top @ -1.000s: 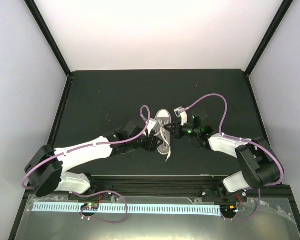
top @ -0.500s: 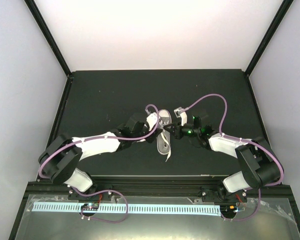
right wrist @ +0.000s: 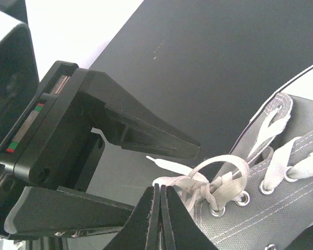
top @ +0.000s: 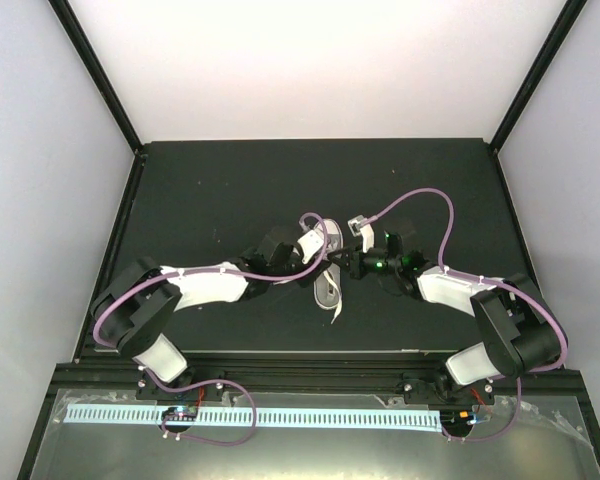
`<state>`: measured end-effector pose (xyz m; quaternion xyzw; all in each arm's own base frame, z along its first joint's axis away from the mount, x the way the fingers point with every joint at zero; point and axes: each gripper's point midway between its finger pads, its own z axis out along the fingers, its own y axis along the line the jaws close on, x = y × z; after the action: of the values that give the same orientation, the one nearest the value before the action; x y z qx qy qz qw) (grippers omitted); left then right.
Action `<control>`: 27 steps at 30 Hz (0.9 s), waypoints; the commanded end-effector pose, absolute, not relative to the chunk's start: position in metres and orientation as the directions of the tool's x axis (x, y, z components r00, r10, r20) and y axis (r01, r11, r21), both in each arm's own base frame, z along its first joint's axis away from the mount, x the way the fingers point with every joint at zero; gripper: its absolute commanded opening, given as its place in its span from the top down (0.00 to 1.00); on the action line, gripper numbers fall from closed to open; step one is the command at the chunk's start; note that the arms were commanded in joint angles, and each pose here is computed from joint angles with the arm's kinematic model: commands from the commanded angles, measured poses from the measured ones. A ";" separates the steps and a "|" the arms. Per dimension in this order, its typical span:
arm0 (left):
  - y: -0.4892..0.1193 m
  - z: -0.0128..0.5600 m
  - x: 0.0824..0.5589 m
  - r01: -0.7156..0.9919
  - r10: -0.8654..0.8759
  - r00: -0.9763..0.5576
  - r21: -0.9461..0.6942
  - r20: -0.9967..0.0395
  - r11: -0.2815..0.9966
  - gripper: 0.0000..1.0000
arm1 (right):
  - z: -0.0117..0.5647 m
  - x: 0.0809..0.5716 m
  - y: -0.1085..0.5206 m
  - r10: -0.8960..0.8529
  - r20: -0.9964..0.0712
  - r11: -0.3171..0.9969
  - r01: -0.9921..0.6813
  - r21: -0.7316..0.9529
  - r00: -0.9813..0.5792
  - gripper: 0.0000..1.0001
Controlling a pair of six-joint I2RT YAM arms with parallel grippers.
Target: Tie the shoes
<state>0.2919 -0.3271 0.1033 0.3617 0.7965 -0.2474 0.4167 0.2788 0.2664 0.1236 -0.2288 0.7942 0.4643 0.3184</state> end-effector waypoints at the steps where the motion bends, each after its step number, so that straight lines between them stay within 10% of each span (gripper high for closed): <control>1: -0.341 0.120 0.303 0.805 0.352 -0.339 -0.075 -0.872 0.588 0.55 | 0.133 0.279 0.271 -0.070 -0.741 0.442 -0.687 0.577 -0.668 0.98; 14: -0.340 0.113 0.307 0.788 0.339 -0.369 -0.097 -0.866 0.608 0.98 | 0.133 0.281 0.270 -0.065 -0.739 0.449 -0.681 0.578 -0.670 0.98; 21: -0.327 0.113 0.311 0.753 0.291 -0.398 -0.128 -0.870 0.646 0.99 | 0.137 0.280 0.258 -0.043 -0.731 0.525 -0.638 0.564 -0.681 0.51; 27: -0.326 0.115 0.308 0.759 0.253 -0.419 -0.183 -0.872 0.625 0.99 | 0.112 0.257 0.239 -0.074 -0.683 0.633 -0.563 0.531 -0.727 0.42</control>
<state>0.3045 -0.3209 0.0915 0.3317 0.8089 -0.2603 0.4097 0.2720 0.2505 0.1380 -0.2041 0.8103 0.4300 0.3418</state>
